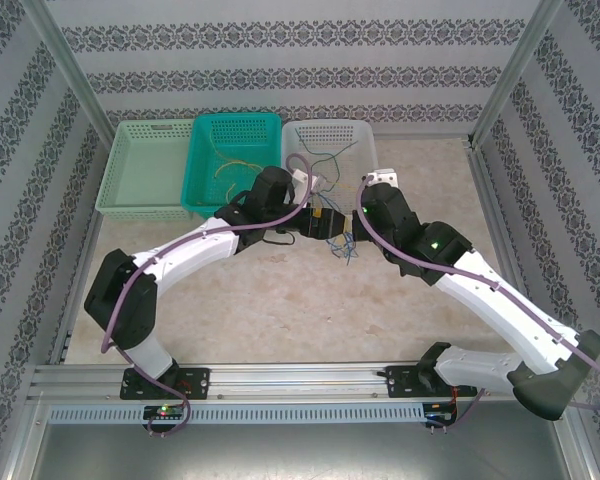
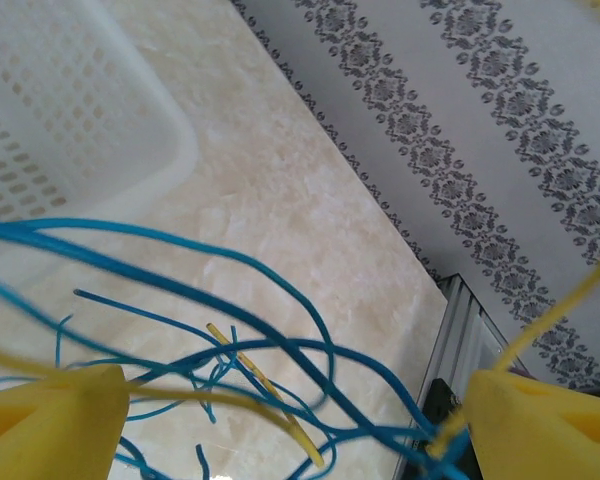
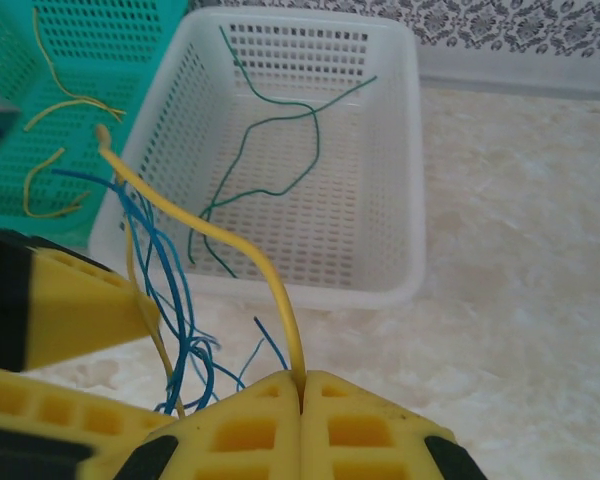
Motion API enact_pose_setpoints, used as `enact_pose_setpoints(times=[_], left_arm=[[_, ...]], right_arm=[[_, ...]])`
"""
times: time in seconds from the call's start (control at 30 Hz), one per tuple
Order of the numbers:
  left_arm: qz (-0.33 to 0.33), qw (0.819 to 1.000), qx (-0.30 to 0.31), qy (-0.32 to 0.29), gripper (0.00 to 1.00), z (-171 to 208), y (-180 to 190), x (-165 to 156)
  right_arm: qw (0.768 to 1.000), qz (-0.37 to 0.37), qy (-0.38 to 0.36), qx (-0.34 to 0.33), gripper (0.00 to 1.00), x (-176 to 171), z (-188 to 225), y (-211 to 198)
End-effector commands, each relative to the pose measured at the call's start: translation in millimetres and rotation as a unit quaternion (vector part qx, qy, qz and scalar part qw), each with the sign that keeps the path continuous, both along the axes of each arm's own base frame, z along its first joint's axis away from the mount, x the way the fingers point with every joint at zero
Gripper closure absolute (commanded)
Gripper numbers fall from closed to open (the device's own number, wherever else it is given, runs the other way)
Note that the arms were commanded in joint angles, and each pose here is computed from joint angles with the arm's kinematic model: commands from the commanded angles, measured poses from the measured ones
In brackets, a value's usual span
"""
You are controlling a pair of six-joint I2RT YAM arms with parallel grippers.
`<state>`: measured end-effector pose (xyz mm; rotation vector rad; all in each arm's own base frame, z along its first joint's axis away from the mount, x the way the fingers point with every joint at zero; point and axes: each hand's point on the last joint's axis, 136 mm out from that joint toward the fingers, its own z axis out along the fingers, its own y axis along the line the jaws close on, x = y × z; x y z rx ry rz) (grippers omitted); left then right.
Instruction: Untangle the cables
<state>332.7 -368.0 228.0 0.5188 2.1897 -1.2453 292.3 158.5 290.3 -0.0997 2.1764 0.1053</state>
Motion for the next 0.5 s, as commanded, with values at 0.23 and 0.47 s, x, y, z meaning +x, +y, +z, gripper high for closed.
enact_pose_setpoints(times=[0.23,0.47], left_arm=[[0.072,0.997,-0.003,0.034,0.27,-14,-5,24],[0.097,0.994,0.019,0.037,0.66,-28,8,23]], right_arm=[[0.993,0.01,-0.033,0.116,1.0,3,10,34],[0.994,-0.031,-0.057,0.084,1.0,-8,17,-3]])
